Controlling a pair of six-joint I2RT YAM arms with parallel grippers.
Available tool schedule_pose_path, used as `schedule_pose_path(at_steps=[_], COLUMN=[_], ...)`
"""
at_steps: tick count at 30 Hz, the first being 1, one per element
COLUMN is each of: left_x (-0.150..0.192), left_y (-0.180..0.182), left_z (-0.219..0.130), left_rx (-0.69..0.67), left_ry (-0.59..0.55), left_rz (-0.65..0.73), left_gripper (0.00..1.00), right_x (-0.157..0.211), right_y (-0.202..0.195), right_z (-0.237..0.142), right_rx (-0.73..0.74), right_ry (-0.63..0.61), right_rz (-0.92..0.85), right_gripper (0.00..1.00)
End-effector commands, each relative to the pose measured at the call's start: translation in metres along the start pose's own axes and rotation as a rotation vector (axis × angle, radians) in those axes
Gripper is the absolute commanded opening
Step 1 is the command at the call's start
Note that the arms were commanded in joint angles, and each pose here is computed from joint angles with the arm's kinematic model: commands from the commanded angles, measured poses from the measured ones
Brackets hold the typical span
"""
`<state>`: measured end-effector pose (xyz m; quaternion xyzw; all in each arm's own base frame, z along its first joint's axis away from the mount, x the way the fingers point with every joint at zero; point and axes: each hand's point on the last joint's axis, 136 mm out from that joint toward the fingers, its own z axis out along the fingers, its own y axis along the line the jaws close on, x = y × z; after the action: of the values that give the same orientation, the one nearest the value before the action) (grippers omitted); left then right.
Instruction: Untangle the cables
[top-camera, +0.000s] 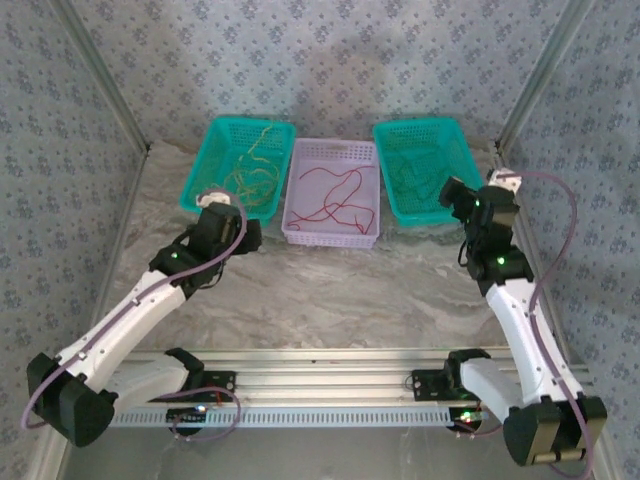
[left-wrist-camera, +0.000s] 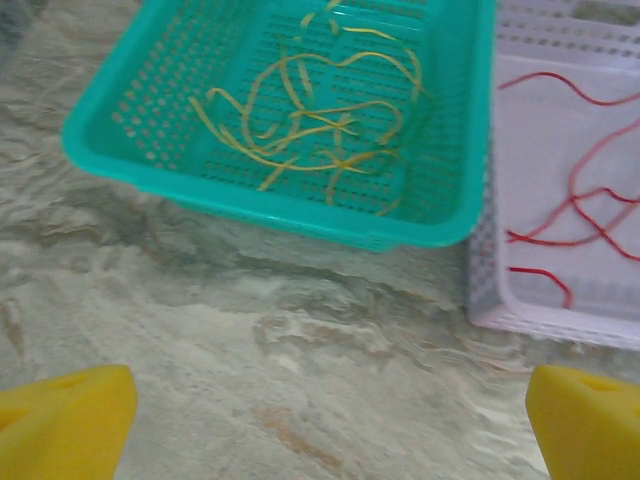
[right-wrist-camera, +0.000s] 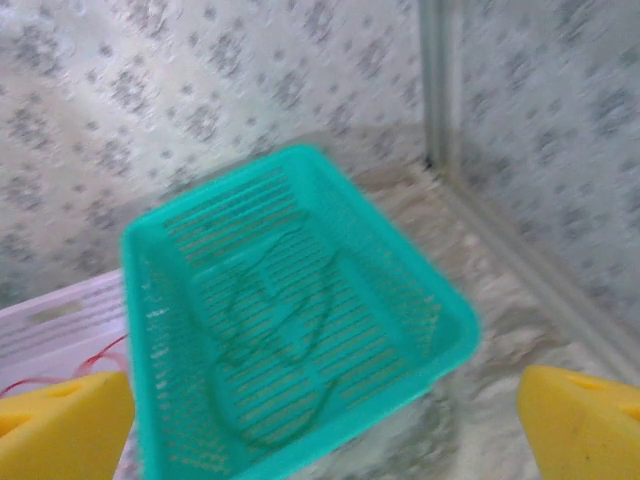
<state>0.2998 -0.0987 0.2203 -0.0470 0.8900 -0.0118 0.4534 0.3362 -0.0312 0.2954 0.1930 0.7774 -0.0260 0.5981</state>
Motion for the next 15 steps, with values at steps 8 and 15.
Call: schedule_pose_path(at_steps=[8, 15], left_x=[-0.008, 0.000], left_y=[0.039, 0.063], left_z=[0.005, 0.014], left_rx=[-0.131, -0.238], left_ry=[-0.142, -0.141], left_rz=[-0.058, -0.027], left_gripper=[1.00, 1.00], right_x=[0.079, 0.119], right_y=[-0.059, -0.063], right_z=[0.033, 0.056], right_rx=[0.170, 0.152], right_ry=[-0.020, 0.001], right_rz=[-0.134, -0.119], right_gripper=[1.00, 1.00])
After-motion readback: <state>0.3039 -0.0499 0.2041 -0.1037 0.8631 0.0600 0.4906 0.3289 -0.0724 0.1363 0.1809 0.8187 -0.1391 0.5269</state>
